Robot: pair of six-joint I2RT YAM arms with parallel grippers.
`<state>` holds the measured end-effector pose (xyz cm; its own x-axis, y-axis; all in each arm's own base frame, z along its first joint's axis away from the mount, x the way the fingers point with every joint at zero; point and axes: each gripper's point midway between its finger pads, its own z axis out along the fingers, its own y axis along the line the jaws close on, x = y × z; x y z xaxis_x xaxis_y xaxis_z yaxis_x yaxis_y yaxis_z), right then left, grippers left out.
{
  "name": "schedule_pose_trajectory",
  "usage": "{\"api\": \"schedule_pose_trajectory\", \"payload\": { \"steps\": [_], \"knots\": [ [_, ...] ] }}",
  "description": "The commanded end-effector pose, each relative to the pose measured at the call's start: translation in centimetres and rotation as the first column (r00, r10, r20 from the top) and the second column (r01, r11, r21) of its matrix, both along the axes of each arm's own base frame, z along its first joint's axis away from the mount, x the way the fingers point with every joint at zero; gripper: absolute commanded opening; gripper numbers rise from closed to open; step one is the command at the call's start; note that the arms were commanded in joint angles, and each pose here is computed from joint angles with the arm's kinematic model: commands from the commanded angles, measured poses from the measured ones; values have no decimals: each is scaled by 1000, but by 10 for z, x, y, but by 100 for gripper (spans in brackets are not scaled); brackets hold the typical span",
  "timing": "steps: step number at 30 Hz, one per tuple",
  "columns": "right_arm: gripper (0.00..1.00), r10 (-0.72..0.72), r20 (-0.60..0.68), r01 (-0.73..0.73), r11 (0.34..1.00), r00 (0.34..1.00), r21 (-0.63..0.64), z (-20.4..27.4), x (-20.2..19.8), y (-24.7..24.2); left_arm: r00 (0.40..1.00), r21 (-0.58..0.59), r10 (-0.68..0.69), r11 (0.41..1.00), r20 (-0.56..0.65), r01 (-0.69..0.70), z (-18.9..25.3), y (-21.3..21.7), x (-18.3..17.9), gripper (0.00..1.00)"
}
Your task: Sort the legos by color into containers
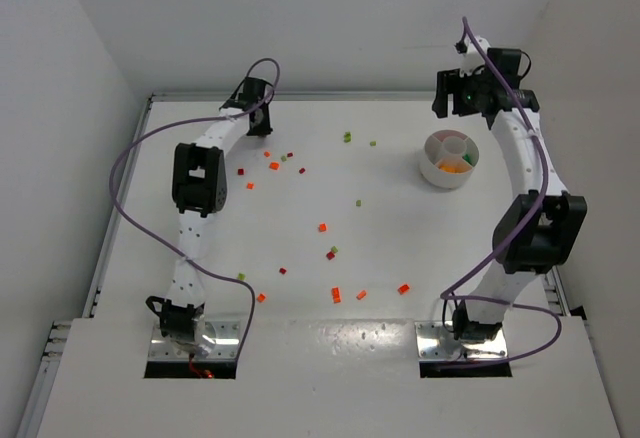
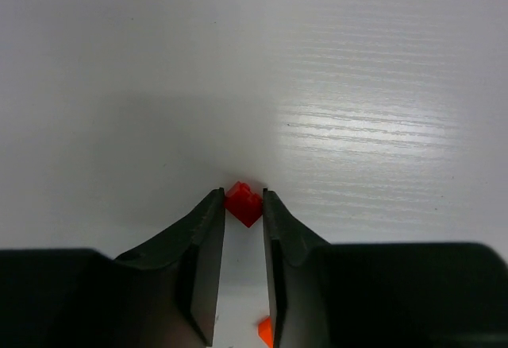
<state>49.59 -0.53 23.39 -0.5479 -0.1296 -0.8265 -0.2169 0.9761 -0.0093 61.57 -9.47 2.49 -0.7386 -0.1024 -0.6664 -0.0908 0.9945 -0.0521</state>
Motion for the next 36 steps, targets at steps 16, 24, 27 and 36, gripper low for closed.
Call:
{"api": "schedule_pose_trajectory", "payload": {
  "steps": [16,24,27,36],
  "knots": [
    [69,430,-72,-405,886,900,227,-38,-65,82,899,-331,-401,836,175,437,101,-73,-71,0],
    [69,680,46,-651,677,732,342,-31,-109,144,672,-620,-647,372,360,691,186,-142,-197,0],
    [69,742,96,-716,592,663,370,-24,-121,169,610,-709,-690,197,390,677,193,-155,-234,0],
    [69,840,208,-824,390,501,411,-3,-149,234,516,-772,-750,11,414,636,224,-181,-298,0]
  ]
}}
